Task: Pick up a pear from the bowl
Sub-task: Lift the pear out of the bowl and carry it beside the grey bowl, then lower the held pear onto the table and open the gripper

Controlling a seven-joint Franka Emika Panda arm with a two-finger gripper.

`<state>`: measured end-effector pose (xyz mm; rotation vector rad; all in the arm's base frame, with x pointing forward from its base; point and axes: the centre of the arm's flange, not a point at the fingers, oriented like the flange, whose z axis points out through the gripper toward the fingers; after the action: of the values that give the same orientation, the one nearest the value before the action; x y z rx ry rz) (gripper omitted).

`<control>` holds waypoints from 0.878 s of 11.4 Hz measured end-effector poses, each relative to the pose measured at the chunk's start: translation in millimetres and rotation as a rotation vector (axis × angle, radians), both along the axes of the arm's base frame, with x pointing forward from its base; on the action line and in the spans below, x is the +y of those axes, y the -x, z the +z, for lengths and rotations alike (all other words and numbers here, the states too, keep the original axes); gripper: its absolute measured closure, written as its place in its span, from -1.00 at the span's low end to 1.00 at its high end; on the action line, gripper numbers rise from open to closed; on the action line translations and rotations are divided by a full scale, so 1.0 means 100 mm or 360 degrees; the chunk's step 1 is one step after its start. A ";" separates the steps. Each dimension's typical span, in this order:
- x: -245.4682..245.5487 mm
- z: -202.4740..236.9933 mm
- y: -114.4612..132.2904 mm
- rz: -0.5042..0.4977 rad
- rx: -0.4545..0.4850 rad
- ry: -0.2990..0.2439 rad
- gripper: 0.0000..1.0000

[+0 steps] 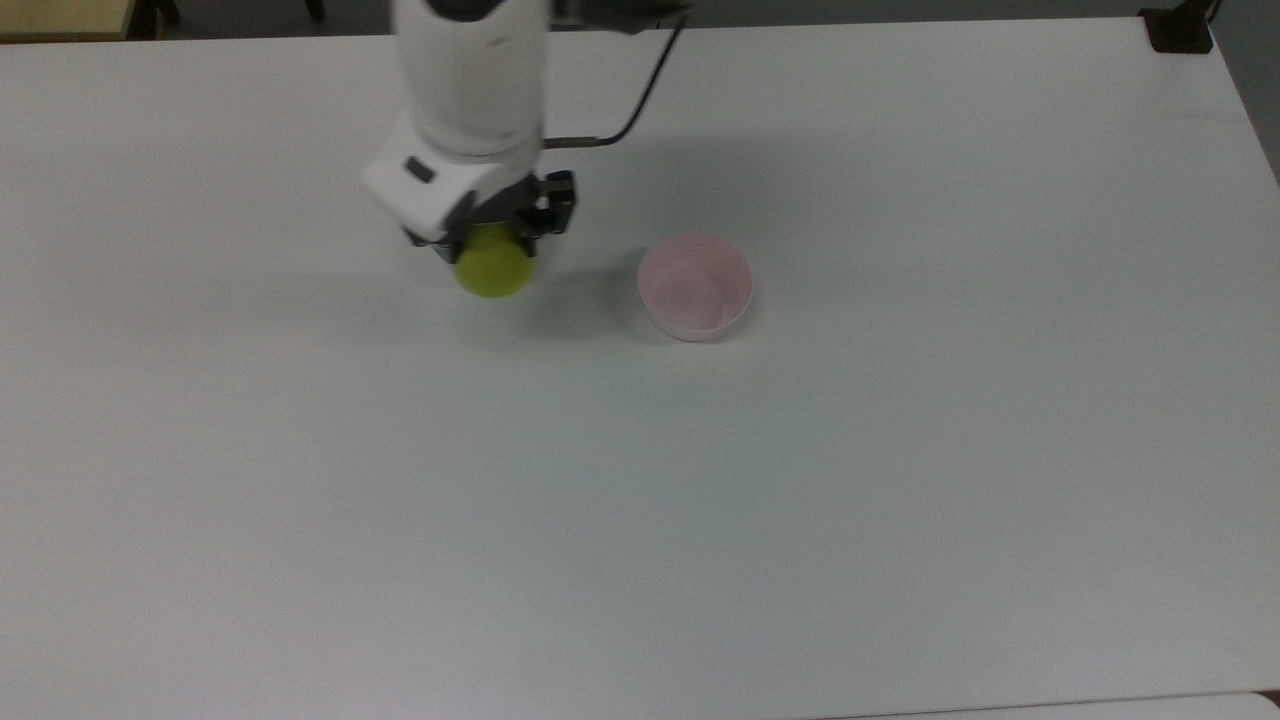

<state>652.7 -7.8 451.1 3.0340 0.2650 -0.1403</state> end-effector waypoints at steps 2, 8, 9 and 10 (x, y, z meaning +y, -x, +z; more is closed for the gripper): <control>-0.45 -0.17 -0.09 -0.0072 -0.0049 0.0019 -0.34; -0.60 -0.97 -0.29 -0.0081 -0.0023 0.0087 -0.34; -0.60 -1.00 -0.30 -0.0080 -0.0027 0.0090 -0.34; -0.60 -1.03 -0.30 -0.0080 -0.0022 0.0091 -0.44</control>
<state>682.2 -68.0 348.1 2.9847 0.1808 -0.1279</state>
